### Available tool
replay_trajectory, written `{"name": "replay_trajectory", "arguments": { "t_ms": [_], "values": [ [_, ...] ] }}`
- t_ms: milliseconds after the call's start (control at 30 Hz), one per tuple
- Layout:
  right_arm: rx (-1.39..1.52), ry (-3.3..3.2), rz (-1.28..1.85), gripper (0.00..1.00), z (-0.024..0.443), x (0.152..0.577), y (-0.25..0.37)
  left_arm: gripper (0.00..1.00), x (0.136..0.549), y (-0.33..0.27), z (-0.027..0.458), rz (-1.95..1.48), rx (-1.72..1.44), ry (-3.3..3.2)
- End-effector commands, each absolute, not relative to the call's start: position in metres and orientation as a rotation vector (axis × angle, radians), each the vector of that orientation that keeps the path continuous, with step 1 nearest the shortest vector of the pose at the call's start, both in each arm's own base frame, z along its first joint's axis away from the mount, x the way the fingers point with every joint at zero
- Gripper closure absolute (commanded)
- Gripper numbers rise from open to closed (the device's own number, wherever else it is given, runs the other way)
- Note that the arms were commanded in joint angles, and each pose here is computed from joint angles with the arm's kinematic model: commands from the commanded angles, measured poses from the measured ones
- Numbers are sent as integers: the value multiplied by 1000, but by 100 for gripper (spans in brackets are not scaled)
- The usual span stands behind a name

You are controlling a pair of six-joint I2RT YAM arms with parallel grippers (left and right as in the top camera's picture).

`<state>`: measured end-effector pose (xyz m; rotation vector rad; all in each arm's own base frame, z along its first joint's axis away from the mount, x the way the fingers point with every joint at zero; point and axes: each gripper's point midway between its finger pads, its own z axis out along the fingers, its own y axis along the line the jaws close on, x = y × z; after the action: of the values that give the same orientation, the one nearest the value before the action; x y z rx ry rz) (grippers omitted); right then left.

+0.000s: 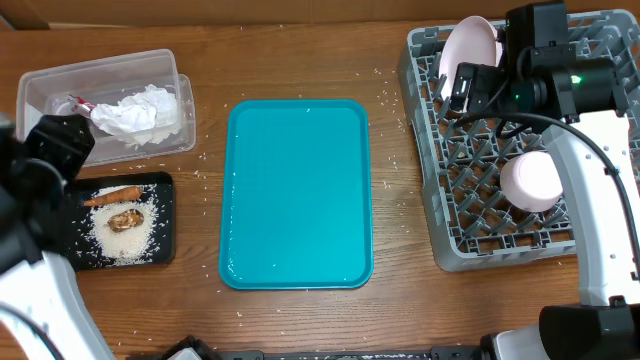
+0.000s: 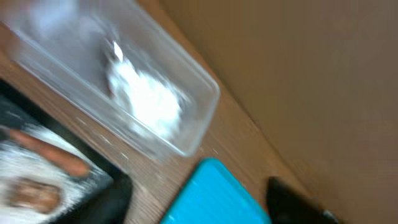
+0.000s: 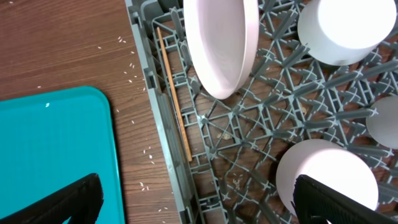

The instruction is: Sort waste into correct bins and load items into the dishwasher

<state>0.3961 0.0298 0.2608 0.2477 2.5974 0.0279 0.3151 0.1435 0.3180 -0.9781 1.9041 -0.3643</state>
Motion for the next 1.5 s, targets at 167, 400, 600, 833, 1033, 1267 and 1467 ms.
{"name": "replay_trajectory", "arguments": {
  "t_ms": [167, 400, 600, 833, 1033, 1267, 1467],
  "values": [
    [253, 2574, 25, 0, 264, 400, 28, 0, 275, 158, 365, -95, -958, 1757],
    [190, 2696, 293, 0, 257, 372, 63, 0, 281, 162, 342, -111, -1006, 1827],
    [224, 2675, 410, 0, 276, 354, 75, 0, 289, 167, 318, -123, -1059, 1899],
    [242, 2404, 248, 0, 355, 306, 41, 0, 303, 178, 287, -137, -1116, 1977],
    [282, 2265, 151, 0, 393, 233, 14, 0, 316, 186, 255, -150, -1172, 2052],
    [309, 2232, 96, 0, 394, 150, -5, 0, 328, 195, 211, -168, -1246, 2151],
    [343, 2172, 33, 0, 397, 117, -20, 0, 335, 200, 170, -186, -1313, 2238]
  ]
}}
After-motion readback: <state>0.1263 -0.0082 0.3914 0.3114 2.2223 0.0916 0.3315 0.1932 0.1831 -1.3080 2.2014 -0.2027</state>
